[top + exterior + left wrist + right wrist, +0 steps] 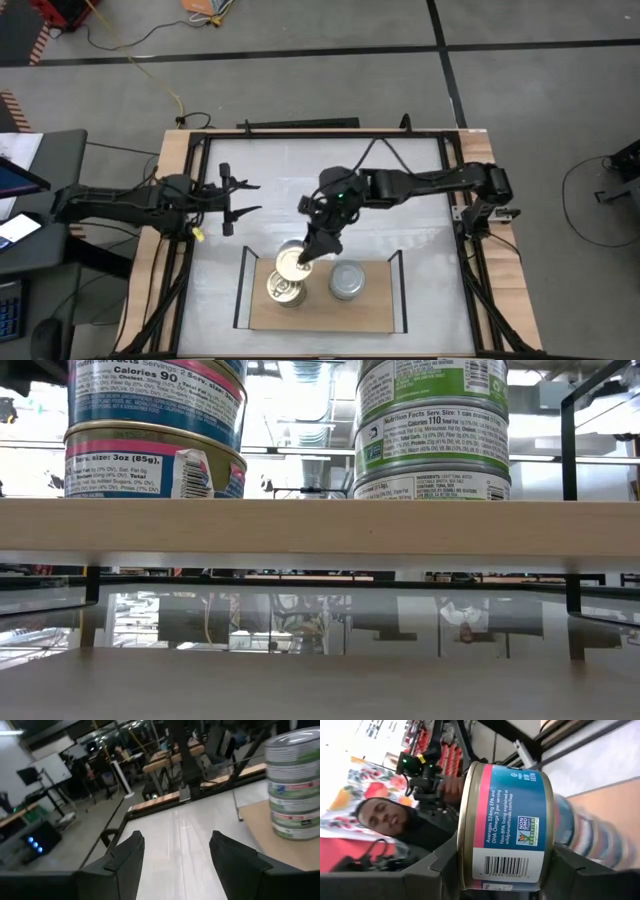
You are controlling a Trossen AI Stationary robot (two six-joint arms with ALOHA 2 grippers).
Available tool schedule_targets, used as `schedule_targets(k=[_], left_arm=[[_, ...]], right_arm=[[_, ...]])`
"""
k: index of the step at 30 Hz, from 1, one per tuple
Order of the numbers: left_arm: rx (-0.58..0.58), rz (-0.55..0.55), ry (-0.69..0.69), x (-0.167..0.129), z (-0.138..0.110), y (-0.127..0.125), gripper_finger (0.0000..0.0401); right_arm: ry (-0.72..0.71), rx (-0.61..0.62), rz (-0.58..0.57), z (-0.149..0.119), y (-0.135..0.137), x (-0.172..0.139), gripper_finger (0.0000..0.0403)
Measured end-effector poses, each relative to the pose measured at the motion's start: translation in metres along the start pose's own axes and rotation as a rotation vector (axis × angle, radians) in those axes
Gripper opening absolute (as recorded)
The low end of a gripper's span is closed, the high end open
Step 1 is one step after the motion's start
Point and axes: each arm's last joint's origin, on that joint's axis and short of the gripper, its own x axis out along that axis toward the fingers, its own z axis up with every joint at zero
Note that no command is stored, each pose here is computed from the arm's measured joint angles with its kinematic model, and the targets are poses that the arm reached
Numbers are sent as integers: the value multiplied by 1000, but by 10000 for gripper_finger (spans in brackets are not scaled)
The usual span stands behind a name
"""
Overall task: Stack canned seafood by type on shelf
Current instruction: Stack the blue tuna can on top of the blue tuna can on the shelf
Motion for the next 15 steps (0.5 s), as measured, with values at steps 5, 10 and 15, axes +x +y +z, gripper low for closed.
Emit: schedule_targets(k=[5,10,15], left_arm=[[70,-61,-31,-4,5,-10,215],[123,-76,-40,-7,8,-19,215],[164,-102,-69,-10,13,-27,215]], right_arm=[[54,110,56,0,-2,19,223],[94,199,69,-2,-3,27,223],[85,237,87,-1,1,28,223]])
